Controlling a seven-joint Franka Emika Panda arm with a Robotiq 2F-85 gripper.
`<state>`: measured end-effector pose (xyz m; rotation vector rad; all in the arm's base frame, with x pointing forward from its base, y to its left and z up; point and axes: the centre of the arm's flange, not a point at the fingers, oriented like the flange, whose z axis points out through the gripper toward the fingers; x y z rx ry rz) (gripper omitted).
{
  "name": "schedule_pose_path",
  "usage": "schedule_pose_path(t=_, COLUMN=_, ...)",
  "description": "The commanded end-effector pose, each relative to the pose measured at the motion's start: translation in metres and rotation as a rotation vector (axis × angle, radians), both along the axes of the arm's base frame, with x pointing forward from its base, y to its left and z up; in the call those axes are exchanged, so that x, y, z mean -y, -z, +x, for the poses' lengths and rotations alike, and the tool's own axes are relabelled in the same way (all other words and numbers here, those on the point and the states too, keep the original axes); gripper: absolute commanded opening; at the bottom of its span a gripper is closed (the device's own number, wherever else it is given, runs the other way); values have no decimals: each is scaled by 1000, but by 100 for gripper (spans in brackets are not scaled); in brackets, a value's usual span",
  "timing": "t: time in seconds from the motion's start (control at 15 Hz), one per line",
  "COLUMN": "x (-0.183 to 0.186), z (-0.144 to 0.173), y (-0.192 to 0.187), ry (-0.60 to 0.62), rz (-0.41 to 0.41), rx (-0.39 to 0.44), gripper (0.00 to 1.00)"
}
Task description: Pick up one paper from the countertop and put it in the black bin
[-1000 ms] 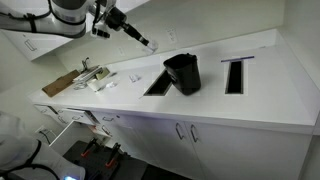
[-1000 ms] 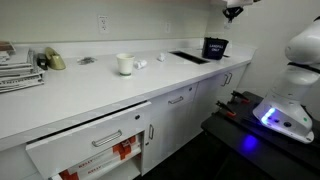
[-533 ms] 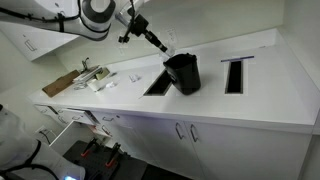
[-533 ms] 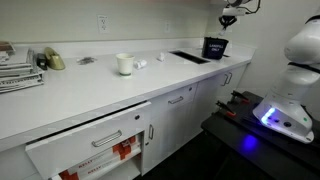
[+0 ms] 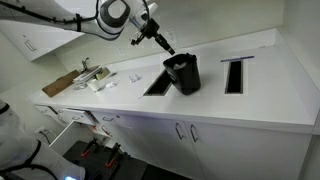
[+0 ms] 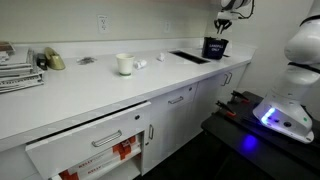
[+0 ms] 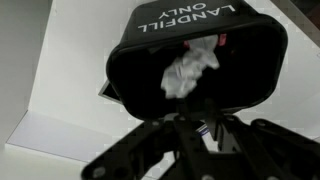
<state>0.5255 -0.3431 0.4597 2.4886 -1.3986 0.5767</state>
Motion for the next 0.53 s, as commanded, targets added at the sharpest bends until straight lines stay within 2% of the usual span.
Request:
schedule_pose_path(t=0.0, x=7, z=15, y=-5, ry=21, rz=18, rx=-20, gripper=58)
schedule_pose_path(t=0.2, x=-11, z=7, y=-22, ry=13, rz=23, rx=-40, gripper=80)
schedule_pose_path(t=0.33, x=-29, z=-6, y=-38, ry=-6, rz=-2, rx=-63, gripper=95)
schedule_pose_path(t=0.4, x=-39, z=-14, y=-47, ry=-13, rz=-18, rx=-87, gripper=99)
schedule_pose_path(t=0.47, x=-48, z=-21, y=-56, ry=-21, rz=-47, rx=-110, gripper=100)
